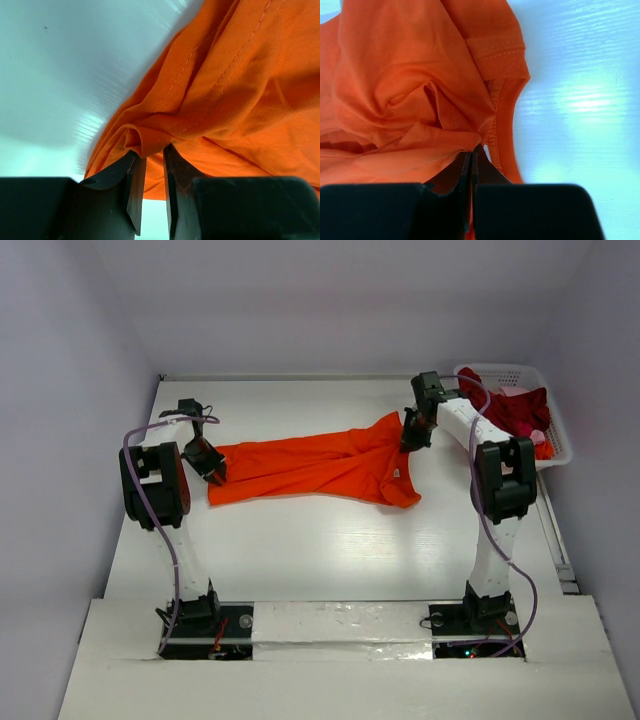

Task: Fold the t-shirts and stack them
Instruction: Fold the other side of the tshirt into a rectangle

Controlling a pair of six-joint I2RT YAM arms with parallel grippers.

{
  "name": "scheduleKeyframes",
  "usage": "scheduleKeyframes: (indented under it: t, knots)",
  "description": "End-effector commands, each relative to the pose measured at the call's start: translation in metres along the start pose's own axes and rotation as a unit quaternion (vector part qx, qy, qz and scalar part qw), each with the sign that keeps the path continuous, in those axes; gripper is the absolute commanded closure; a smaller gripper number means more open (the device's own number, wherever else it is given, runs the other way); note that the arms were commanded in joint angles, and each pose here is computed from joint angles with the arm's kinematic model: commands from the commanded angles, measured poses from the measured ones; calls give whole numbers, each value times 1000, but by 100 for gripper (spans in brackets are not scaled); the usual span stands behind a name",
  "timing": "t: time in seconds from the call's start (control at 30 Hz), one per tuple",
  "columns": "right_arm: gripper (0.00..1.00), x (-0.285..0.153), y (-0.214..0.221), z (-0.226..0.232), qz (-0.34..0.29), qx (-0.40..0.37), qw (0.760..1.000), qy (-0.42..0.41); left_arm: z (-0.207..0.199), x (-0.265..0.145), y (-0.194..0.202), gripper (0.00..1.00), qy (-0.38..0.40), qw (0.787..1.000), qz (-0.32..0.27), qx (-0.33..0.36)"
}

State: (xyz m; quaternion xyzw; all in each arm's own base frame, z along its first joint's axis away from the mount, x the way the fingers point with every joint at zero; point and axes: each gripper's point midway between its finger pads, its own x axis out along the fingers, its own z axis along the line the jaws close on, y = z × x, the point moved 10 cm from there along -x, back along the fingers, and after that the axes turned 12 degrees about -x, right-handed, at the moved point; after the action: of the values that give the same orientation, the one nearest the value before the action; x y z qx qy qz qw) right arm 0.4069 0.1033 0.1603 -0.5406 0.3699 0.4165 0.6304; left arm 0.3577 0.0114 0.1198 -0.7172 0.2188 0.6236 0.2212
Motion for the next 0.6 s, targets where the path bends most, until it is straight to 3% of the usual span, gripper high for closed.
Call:
scheduleKeyframes:
  t: [0.0, 0.13, 0.3, 0.4, 0.57]
  knots:
    - [100, -3, -12, -5, -15, -8, 1000, 13, -3, 0, -5, 84, -5, 1000, -15, 10]
    - [99, 2, -15, -9, -14, -9, 999, 41, -3, 0, -5, 84, -5, 1000, -14, 10]
    - [74, -5, -22, -12, -30, -9, 997, 72, -4, -2, -5, 84, -3, 1000, -15, 10]
    - [65, -14, -26, -14, -44, -8, 995, 86, -4, -3, -5, 84, -1, 1000, -16, 9]
    - [61, -35, -27, -16, -74, 0, 992, 106, -5, -5, -6, 84, 1, 1000, -18, 9]
